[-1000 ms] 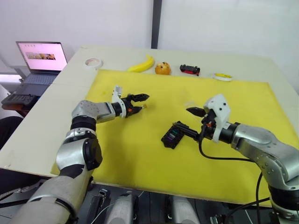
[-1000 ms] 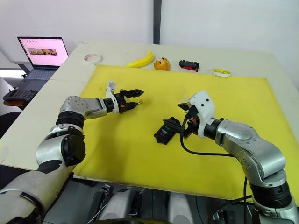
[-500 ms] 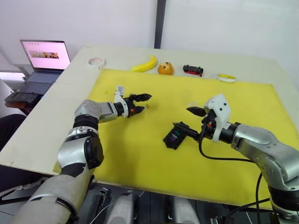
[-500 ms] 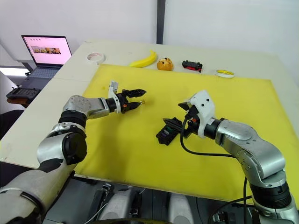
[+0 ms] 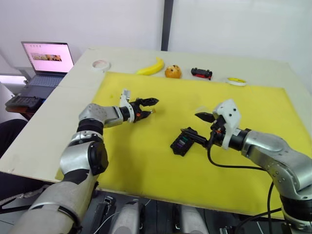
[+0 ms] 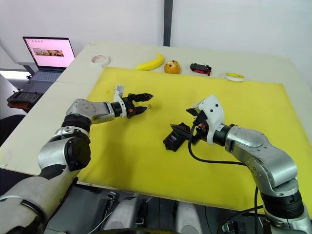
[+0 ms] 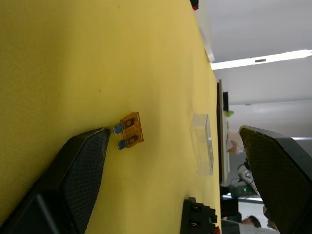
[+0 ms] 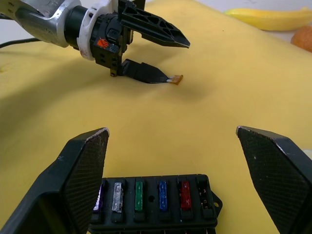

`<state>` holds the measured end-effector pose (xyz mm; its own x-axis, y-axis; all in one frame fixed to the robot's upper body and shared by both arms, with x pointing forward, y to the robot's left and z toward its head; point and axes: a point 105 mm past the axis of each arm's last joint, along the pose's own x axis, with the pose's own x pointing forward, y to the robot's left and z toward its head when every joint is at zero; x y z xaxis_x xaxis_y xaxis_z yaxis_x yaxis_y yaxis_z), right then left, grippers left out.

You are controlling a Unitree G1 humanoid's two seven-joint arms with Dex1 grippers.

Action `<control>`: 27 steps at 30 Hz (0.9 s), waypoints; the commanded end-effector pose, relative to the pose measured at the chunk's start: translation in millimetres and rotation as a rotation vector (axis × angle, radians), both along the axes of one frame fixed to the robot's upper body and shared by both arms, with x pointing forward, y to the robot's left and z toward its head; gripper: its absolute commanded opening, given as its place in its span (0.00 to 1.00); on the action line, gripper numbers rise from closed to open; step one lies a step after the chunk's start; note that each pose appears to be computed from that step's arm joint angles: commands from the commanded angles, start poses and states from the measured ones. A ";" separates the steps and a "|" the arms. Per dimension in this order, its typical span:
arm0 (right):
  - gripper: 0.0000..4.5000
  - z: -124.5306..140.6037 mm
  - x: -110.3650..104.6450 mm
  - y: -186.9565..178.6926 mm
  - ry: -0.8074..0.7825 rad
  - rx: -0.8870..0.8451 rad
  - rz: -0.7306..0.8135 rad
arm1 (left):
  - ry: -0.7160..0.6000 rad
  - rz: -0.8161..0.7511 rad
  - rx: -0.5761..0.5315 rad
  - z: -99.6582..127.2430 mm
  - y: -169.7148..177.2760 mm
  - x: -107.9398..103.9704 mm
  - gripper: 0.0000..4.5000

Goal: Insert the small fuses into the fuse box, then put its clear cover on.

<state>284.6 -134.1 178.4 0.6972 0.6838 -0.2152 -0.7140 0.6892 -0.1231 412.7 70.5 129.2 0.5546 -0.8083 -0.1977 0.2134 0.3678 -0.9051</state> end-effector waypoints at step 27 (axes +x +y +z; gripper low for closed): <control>0.99 6.7 -5.5 3.5 -0.041 0.005 0.012 | -0.009 -0.104 -0.031 8.3 -15.9 -9.0 1.00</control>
<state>283.8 -135.6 174.3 0.7016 0.6763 -0.2243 -0.7081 0.6969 -0.1136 407.9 66.9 133.6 0.5128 -0.8407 -0.1737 0.2385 0.3339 -0.9119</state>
